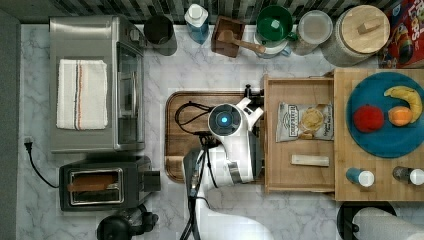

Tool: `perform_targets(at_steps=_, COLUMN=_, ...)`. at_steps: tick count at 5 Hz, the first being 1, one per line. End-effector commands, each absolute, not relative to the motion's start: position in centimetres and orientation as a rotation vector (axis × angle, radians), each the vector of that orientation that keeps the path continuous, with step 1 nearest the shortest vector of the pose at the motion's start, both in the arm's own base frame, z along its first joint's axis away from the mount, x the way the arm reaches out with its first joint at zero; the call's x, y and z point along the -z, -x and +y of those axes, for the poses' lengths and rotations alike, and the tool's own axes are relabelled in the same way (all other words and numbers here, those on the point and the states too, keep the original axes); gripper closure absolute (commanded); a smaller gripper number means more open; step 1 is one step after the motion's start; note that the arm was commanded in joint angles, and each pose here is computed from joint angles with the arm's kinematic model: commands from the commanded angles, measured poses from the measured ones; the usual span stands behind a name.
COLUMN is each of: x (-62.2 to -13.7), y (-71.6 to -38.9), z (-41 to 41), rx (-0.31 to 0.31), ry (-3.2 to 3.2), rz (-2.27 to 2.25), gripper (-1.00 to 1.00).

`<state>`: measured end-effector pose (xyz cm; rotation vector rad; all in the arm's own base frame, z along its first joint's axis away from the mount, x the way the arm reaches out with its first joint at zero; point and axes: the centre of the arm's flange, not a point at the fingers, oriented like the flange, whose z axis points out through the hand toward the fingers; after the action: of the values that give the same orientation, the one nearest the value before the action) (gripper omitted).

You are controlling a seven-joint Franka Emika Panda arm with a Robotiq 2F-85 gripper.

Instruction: Close the drawer.

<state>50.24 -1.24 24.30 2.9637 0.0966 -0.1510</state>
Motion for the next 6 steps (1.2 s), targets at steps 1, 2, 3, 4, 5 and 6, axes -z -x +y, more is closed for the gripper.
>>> perform_targets(at_steps=1, x=-30.0, y=-53.1, z=-8.7, rx=0.003, ry=-2.961, rz=0.141, gripper=1.0)
perform_targets(at_steps=2, x=-30.3, y=-52.7, z=-12.8, rx=-0.04, ry=-2.931, rz=0.135, gripper=1.0)
perform_targets(at_steps=3, x=-30.7, y=-52.4, z=-18.0, rx=-0.023, ry=-2.928, rz=0.163, gripper=1.0)
perform_targets(at_steps=4, x=-30.8, y=-51.7, z=-22.2, rx=-0.048, ry=-2.928, rz=0.128, gripper=1.0)
perform_targets(at_steps=5, x=-31.3, y=-50.7, z=-25.5, rx=-0.068, ry=-2.917, rz=0.06, gripper=1.0)
perform_targets(at_steps=6, x=-32.1, y=-50.7, z=-29.7, rx=-0.043, ry=-2.919, rz=0.06, gripper=1.0)
